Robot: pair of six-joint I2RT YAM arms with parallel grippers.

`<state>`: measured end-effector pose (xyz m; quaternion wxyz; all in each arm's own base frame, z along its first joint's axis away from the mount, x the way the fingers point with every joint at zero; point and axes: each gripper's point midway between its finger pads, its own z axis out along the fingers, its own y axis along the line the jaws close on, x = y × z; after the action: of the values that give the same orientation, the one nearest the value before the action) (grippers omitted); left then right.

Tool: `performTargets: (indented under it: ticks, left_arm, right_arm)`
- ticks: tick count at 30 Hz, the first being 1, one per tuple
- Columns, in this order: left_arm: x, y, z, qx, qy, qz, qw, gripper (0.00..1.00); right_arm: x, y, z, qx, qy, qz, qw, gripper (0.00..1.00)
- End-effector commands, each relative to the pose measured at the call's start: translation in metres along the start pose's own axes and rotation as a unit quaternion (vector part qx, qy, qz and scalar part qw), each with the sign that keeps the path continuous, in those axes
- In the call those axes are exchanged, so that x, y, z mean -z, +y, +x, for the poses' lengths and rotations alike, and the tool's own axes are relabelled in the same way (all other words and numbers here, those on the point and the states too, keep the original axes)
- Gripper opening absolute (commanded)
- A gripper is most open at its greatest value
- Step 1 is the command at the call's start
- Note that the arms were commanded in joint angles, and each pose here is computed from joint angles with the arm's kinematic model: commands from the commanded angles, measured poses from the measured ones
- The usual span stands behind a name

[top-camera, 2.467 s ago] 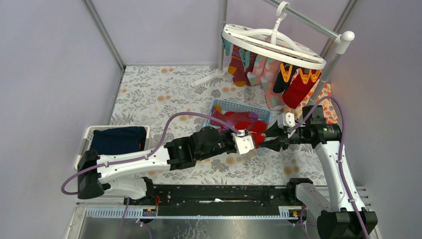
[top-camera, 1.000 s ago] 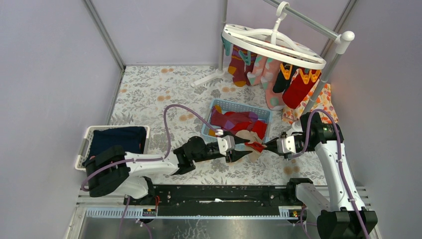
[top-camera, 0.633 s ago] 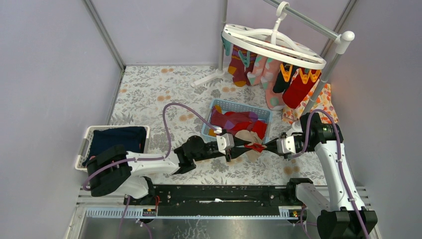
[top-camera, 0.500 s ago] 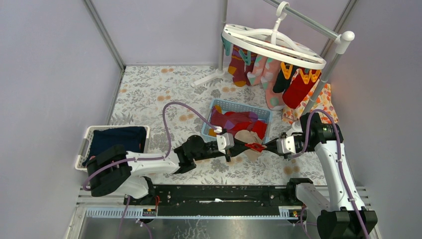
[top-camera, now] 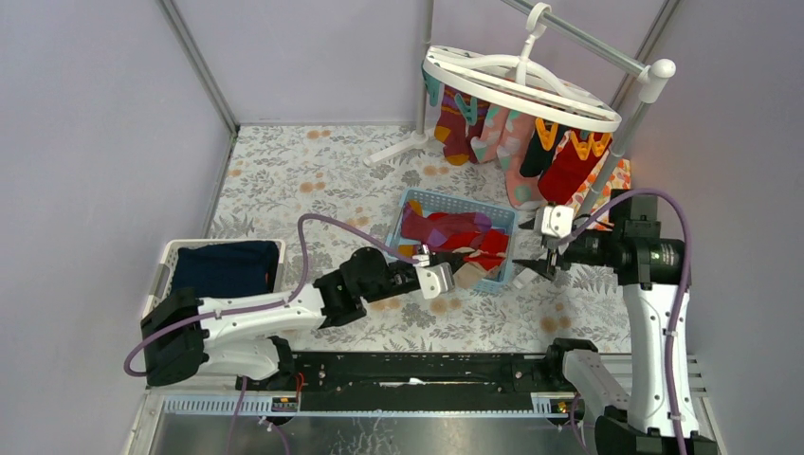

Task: Clip the socks to the hanger
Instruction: Pick up the sock from the bin, then open the clamp at the hanger.

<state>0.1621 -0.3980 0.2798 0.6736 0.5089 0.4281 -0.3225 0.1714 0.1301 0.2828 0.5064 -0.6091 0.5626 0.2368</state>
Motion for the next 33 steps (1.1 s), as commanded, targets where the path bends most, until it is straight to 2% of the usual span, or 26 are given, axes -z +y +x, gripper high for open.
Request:
performTargets:
  ticks: [1,5,10,12,15,17,21,24,27,29,33]
  left_arm:
    - [-0.003,0.022,-0.014,-0.070,0.027,-0.026,0.997,0.00]
    - [-0.015,0.024,-0.020,-0.046,0.034,-0.020,0.998,0.00]
    - [-0.027,0.023,-0.022,-0.026,0.032,-0.014,0.999,0.00]
    - [-0.030,0.024,-0.022,-0.019,0.030,-0.012,0.999,0.00]
    - [-0.036,0.031,-0.029,-0.003,0.009,-0.009,1.000,0.00]
    - [-0.042,0.035,-0.038,0.003,-0.006,-0.003,1.000,0.00]
    - [-0.054,0.037,-0.050,0.003,-0.022,0.023,0.999,0.00]
    - [-0.060,0.037,-0.053,0.004,-0.020,0.042,0.999,0.00]
    - [-0.063,0.037,-0.056,0.006,-0.023,0.053,0.998,0.00]
    - [-0.064,0.039,-0.058,0.004,-0.023,0.052,0.998,0.00]
    - [-0.059,0.034,-0.059,0.012,-0.028,0.061,0.998,0.00]
  right_arm:
    - [0.027,-0.037,0.001,-0.133,0.065,0.124,0.981,0.72]
    - [0.045,-0.060,-0.015,-0.190,0.059,0.196,0.960,0.73]
    - [0.080,-0.094,-0.017,-0.230,0.072,0.320,0.916,0.71]
    - [0.090,-0.098,-0.019,-0.237,0.072,0.347,0.905,0.68]
    - [0.118,-0.107,-0.022,-0.239,0.092,0.414,0.873,0.58]
    - [0.139,-0.112,-0.027,-0.234,0.107,0.462,0.849,0.57]
    - [0.164,-0.109,-0.041,-0.218,0.121,0.514,0.821,0.58]
    - [0.175,-0.112,-0.041,-0.216,0.117,0.548,0.799,0.65]
    - [0.170,-0.121,-0.043,-0.223,0.094,0.541,0.806,0.71]
    - [0.162,-0.128,-0.046,-0.229,0.075,0.522,0.818,0.71]
    - [0.156,-0.142,-0.047,-0.224,0.039,0.513,0.828,0.71]
